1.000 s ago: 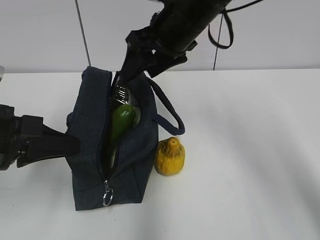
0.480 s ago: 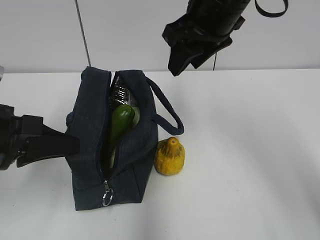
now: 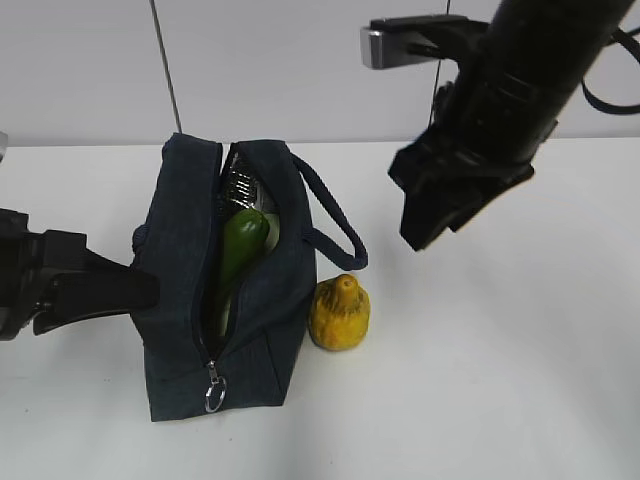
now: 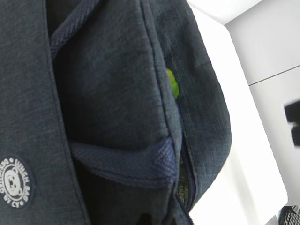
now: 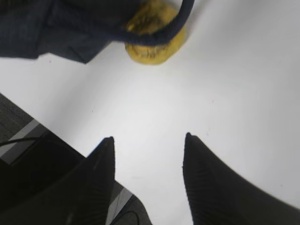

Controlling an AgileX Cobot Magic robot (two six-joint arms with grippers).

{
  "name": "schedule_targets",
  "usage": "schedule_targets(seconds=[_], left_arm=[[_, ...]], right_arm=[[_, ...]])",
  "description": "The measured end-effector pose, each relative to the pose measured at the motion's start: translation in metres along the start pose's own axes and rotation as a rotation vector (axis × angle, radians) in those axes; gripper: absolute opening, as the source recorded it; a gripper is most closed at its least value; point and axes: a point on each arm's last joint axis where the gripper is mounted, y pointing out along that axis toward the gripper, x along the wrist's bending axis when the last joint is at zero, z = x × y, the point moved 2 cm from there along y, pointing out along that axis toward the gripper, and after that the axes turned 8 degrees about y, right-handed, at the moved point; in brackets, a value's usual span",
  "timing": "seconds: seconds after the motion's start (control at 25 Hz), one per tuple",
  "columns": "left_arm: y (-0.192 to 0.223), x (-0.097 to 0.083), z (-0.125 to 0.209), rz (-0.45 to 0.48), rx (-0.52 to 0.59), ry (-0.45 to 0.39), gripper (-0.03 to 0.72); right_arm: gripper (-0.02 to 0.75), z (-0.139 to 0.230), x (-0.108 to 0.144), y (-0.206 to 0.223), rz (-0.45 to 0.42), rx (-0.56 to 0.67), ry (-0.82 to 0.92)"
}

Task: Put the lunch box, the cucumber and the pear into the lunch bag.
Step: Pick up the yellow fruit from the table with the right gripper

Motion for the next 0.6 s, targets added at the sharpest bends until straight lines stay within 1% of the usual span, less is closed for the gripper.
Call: schedule_targets(seconds=[0.08, 0.24, 0.48, 0.6], left_arm=[[0.000, 0.000, 0.000, 0.000, 0.000, 0.000, -0.015], [0.000, 0.000, 0.000, -0.001, 0.000, 0.000, -0.015], [0.000, 0.000, 0.000, -0.002, -0.001, 0.000, -0.015], [0.000, 0.000, 0.000, -0.002, -0.001, 0.000, -0.015]], right_arm=[[0.377, 0.017, 0.000, 0.005, -0.006, 0.027, 0.011], [0.377, 0.040, 0.003, 0.012, -0.038, -0.042, 0.005], [0.377, 0.060, 0.009, 0.035, -0.129, -0.194, -0.030], [0.373, 0.065, 0.007, 0.051, -0.148, -0.274, -0.021]])
